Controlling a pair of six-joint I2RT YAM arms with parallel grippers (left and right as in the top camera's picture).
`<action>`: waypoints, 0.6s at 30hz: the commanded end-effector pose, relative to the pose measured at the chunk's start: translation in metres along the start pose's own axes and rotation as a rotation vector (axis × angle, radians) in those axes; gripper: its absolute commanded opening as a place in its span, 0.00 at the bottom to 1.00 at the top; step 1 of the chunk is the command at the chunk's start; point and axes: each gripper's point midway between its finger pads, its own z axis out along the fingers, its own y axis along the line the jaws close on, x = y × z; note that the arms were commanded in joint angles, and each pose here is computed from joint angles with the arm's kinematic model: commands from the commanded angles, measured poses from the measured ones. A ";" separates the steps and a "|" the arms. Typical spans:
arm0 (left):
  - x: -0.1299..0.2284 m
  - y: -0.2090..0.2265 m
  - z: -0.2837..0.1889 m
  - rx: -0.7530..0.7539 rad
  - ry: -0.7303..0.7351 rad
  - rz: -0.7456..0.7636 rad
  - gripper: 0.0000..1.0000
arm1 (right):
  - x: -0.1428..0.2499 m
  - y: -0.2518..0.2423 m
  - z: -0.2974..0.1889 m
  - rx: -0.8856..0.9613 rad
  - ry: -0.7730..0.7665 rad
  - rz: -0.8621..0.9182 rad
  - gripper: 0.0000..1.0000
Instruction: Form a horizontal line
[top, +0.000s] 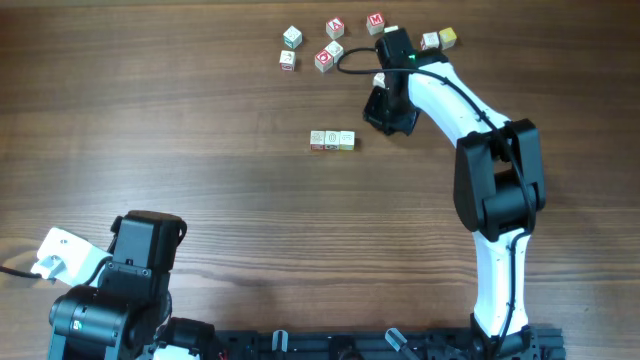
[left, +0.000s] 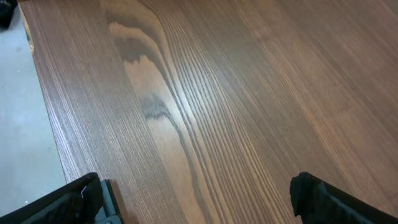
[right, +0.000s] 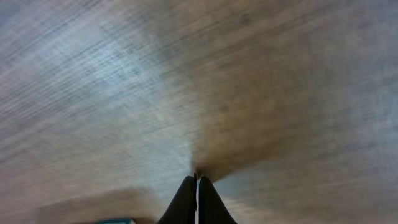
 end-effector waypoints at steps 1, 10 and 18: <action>-0.001 0.002 0.000 -0.007 -0.007 -0.027 1.00 | 0.009 -0.004 0.008 0.042 0.023 0.013 0.05; -0.001 0.002 0.000 -0.007 -0.007 -0.027 1.00 | 0.019 0.009 0.007 -0.011 0.062 -0.091 0.05; -0.001 0.002 0.000 -0.007 -0.007 -0.027 1.00 | 0.024 0.026 0.002 -0.062 0.053 -0.191 0.05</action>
